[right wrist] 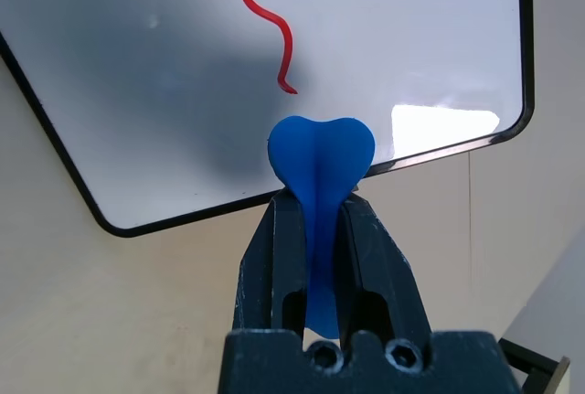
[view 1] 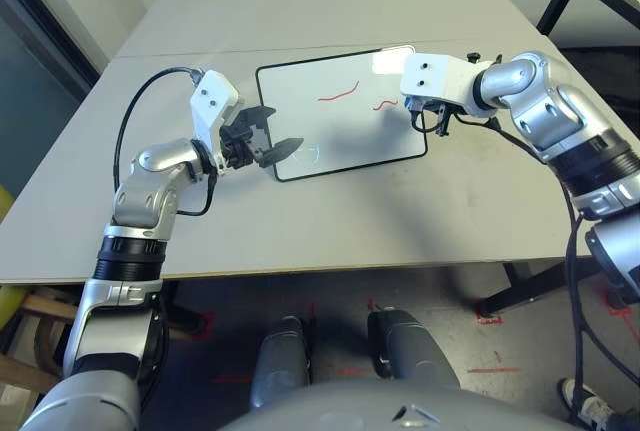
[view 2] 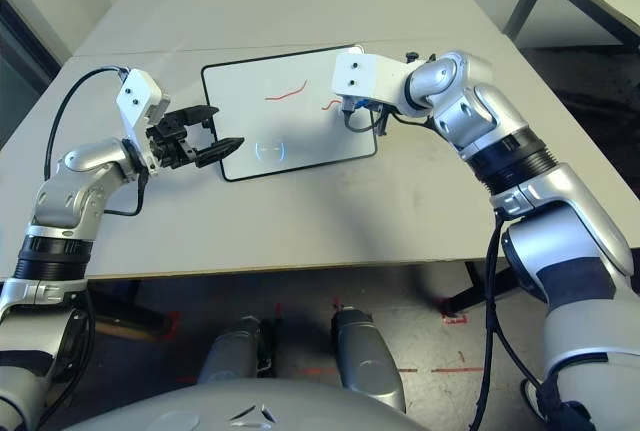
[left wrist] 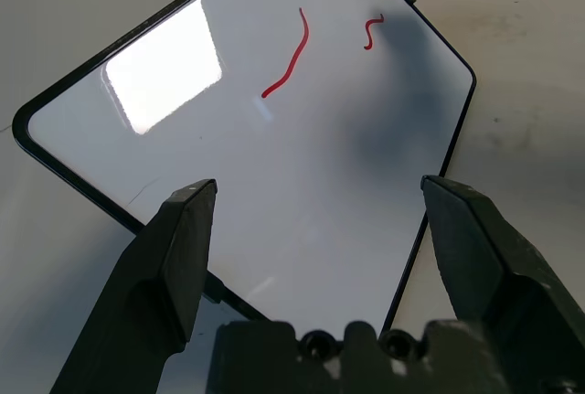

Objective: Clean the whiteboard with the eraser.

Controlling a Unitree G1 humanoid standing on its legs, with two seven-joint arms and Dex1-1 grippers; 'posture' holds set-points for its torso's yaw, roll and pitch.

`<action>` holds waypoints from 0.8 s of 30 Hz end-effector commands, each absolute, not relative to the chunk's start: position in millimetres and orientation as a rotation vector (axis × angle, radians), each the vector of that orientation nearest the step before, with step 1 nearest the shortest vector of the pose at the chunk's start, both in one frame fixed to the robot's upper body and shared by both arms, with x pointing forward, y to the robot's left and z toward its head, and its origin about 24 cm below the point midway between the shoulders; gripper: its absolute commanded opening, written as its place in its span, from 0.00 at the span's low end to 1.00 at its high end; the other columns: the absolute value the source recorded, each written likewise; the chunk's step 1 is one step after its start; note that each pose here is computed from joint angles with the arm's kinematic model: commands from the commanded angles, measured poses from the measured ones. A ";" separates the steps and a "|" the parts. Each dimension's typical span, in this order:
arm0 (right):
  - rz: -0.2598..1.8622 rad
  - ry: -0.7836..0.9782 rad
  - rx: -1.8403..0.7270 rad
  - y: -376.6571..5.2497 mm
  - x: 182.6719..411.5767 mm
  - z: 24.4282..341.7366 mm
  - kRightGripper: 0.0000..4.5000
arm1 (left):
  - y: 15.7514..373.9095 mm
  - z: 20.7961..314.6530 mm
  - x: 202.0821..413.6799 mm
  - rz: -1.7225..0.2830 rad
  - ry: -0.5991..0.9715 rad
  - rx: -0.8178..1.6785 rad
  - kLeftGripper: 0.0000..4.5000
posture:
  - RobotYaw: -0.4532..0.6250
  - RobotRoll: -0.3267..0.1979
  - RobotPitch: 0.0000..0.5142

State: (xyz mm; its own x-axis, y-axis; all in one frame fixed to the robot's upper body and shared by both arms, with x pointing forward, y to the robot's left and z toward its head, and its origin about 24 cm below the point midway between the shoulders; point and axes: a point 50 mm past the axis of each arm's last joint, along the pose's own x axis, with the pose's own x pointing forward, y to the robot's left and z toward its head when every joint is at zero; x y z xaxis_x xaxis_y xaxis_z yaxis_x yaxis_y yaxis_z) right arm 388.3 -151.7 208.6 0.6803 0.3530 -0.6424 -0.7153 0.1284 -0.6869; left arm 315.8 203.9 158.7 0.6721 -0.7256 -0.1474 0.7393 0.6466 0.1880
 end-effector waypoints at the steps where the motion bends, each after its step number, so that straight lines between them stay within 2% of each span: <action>1: 0.839 0.390 -1.235 -149.0 393.6 207.3 0.05 | 206.3 155.9 313.6 -0.827 0.066 0.244 1.00 | 0.31 0.62 0.11; 11: 0.843 0.438 -1.272 -145.3 407.3 203.6 0.05 | 209.8 154.7 309.2 -0.811 0.067 0.241 1.00 | 0.33 0.62 0.12; 24: 0.825 0.469 -1.295 -142.1 412.7 192.4 0.04 | 211.1 151.6 306.0 -0.802 0.071 0.238 1.00 | 0.35 0.62 0.14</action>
